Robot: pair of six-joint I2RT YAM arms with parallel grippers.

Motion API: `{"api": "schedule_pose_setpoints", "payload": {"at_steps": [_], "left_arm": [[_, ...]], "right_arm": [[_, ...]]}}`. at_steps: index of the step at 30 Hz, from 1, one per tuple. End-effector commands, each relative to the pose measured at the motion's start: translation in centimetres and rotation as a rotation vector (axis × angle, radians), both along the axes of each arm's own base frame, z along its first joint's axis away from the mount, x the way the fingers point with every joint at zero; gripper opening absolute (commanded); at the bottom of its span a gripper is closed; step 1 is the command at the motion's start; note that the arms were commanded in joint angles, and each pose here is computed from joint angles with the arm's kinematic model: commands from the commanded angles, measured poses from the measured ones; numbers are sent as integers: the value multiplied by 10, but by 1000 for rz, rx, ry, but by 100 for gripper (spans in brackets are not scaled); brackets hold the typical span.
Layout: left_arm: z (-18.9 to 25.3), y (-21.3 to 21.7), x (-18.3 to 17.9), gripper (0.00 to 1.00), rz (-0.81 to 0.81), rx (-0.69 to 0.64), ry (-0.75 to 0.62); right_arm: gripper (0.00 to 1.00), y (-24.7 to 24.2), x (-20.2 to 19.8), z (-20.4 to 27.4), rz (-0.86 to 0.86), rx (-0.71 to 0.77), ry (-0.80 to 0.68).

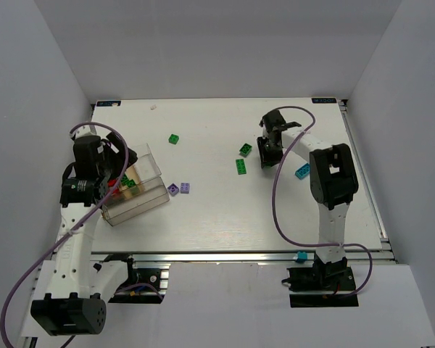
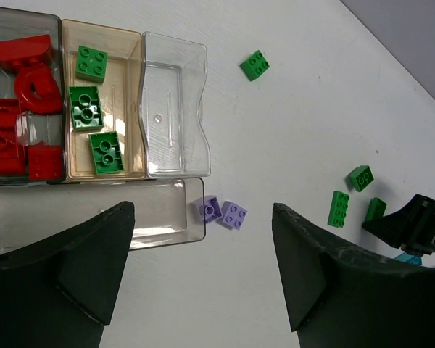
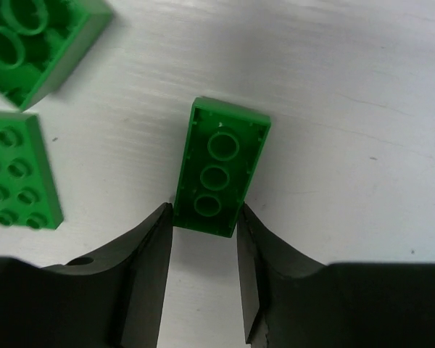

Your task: Sort the legos into containers by color

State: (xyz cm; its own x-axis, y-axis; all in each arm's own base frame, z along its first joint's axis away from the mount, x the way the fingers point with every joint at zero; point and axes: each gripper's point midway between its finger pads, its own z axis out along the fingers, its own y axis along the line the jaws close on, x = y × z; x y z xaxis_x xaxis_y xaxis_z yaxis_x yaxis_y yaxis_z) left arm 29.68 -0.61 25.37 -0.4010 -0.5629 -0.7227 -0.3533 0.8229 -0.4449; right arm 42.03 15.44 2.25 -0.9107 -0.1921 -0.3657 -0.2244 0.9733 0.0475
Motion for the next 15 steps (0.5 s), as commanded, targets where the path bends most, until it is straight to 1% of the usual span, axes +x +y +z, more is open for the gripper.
{"api": "schedule_pose_setpoints", "payload": {"at_steps": [1, 3, 5, 6, 7, 8, 9, 10, 11, 12, 13, 14, 15], "left_arm": [[8, -7, -5, 86, -28, -18, -45], [13, -7, -7, 86, -31, -16, -65], [20, -4, -8, 86, -26, -8, -85], [23, -4, -9, 86, -27, -6, -92], [27, -4, -9, 86, -28, -1, -104], [29, -4, -10, 86, -28, 1, -112], [37, -4, -12, 87, -30, 4, -133], [41, -3, -12, 87, -28, 8, -144], [43, -1, -14, 86, -20, 15, -151], [47, 0, -15, 86, -14, 21, -158], [51, 2, -19, 86, -4, 29, -167], [54, 6, -20, 86, 14, 41, -174], [56, 8, -22, 86, 26, 46, -177]], "right_arm": [[0, 19, 10, 39, 151, 97, -137], [0, 38, 12, 66, 296, 158, -248], [0, 57, 0, 85, 410, 203, -305], [0, 69, -4, 92, 505, 219, -337], [0, 94, -21, 109, 636, 314, -353], [0, 102, -26, 116, 701, 357, -364], [0, 121, -39, 123, 826, 388, -390], [0, 141, -56, 135, 940, 486, -388], [0, 152, -60, 143, 986, 511, -393], [0, 178, -79, 146, 1072, 541, -388], [0, 192, -85, 152, 1123, 566, -400], [0, 213, -94, 145, 1171, 584, -384], [0, 228, -90, 160, 1188, 598, -430]]}}
